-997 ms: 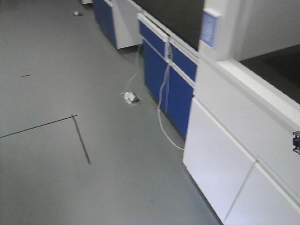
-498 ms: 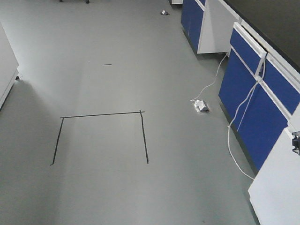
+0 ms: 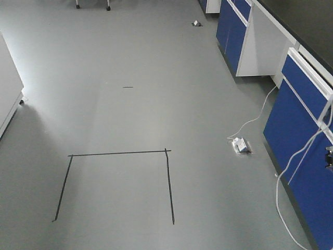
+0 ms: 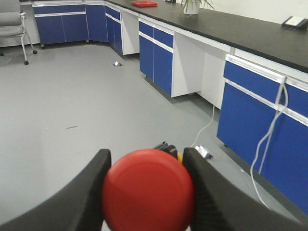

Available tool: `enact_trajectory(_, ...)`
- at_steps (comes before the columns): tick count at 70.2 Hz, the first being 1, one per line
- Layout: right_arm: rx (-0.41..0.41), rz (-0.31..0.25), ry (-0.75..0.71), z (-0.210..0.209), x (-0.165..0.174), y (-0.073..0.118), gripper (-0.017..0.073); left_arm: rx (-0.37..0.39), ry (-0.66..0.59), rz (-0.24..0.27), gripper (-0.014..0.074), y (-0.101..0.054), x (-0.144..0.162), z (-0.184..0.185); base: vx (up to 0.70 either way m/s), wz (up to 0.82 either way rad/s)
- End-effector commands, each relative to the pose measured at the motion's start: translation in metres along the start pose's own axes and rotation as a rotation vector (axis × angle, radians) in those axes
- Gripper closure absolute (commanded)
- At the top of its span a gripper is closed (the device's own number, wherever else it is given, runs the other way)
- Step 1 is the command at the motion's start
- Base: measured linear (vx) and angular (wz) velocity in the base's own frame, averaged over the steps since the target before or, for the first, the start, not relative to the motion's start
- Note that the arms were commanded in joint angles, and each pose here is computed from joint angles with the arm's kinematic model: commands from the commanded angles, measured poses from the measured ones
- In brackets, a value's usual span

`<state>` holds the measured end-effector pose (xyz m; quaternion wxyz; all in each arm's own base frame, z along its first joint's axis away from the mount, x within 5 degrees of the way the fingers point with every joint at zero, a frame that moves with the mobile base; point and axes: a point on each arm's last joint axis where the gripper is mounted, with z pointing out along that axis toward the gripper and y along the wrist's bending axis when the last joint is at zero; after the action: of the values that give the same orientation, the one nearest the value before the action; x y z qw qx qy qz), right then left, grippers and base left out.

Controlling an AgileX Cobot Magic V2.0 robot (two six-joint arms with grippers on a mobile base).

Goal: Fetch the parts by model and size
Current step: 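Drive the base away from the bench holding both buttons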

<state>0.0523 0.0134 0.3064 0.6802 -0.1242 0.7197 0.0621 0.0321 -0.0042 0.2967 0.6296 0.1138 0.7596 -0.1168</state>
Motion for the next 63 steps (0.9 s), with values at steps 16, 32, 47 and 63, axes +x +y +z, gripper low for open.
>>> enact_trajectory(16,0.008,-0.011,-0.097,-0.0017,-0.0152,-0.0011,0.0569,0.018,-0.089,-0.001,0.0601,-0.0016,-0.0143,-0.002,0.58,0.04)
enact_trajectory(32,0.008,-0.011,-0.097,-0.0017,-0.0152,-0.0011,0.0569,0.018,-0.089,-0.001,0.0601,-0.0016,-0.0143,-0.002,0.65,0.03)
enact_trajectory(47,0.008,-0.011,-0.097,-0.0017,-0.0152,-0.0011,0.0569,0.018,-0.089,-0.001,0.0601,-0.0016,-0.0143,-0.002,0.69,0.04)
enact_trajectory(63,0.008,-0.011,-0.097,-0.0017,-0.0152,-0.0011,0.0569,0.018,-0.089,-0.001,0.0601,-0.0016,-0.0143,-0.002,0.7,0.05)
